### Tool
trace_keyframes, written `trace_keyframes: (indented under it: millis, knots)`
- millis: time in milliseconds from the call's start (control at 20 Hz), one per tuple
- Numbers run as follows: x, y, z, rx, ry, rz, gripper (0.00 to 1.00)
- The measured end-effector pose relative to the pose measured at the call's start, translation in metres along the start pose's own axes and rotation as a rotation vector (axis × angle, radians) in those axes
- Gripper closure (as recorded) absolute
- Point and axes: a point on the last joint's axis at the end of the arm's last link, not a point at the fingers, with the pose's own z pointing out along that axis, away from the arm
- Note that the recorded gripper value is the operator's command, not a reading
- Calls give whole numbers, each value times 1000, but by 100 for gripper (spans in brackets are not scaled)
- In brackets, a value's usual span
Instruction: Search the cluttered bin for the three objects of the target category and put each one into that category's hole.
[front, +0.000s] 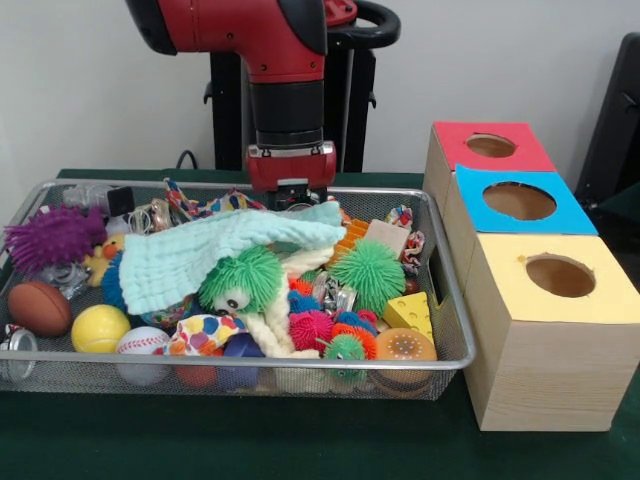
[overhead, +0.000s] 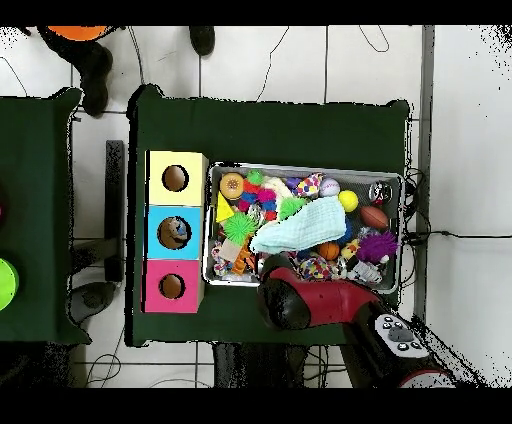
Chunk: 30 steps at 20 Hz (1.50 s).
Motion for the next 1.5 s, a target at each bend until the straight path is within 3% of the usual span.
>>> trace_keyframes:
  millis: [300,600,1100,1400,1500]
  knots:
    - [8,2,-6,-8,6,15,0]
    - [13,-9,-28,-23,19,64,0]
    - [7,-27,-78,-23,138,130,0]
    - [3,-43,-95,-1,187,137,0]
    - [5,-47,-96,7,202,117,0]
